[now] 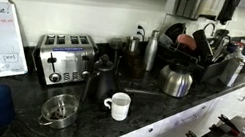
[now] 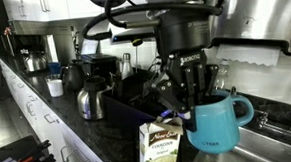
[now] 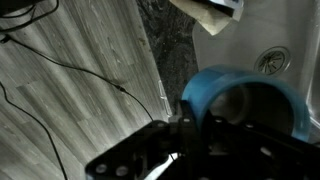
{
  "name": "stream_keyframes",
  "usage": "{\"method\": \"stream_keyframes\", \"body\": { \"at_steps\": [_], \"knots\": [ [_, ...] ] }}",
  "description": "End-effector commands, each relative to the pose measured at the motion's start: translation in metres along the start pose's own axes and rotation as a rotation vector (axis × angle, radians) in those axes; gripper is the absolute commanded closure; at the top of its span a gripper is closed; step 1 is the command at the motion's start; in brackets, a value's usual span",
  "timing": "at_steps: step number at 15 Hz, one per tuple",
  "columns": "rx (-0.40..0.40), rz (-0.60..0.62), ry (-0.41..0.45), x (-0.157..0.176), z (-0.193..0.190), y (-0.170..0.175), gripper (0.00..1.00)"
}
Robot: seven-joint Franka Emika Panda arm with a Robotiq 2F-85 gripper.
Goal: Move the mug to the right
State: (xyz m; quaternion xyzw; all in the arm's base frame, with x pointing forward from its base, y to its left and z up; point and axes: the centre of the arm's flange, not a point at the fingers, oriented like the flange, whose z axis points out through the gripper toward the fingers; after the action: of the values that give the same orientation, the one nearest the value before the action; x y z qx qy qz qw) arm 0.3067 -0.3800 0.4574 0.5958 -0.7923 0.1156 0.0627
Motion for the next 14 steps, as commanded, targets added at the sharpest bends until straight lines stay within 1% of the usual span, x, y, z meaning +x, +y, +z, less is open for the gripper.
{"method": "stream_keyframes", "body": {
  "at_steps": [1, 3, 4, 7, 10, 12, 14],
  "knots": [
    [0.0, 0.0, 0.0, 0.0, 0.0, 0.0, 0.89],
    [0.0, 0.0, 0.0, 0.0, 0.0, 0.0, 0.89],
    [0.0, -0.001, 0.0, 0.0, 0.0, 0.0, 0.97],
    [-0.026, 0.043, 0.004, -0.007, 0.008, -0.005, 0.97],
    [-0.048, 0.124, 0.007, -0.005, 0.02, -0.008, 0.97],
    [-0.071, 0.184, 0.013, -0.006, 0.04, -0.017, 0.97],
    [-0.124, 0.232, -0.002, -0.007, 0.063, -0.017, 0.97]
  ]
}}
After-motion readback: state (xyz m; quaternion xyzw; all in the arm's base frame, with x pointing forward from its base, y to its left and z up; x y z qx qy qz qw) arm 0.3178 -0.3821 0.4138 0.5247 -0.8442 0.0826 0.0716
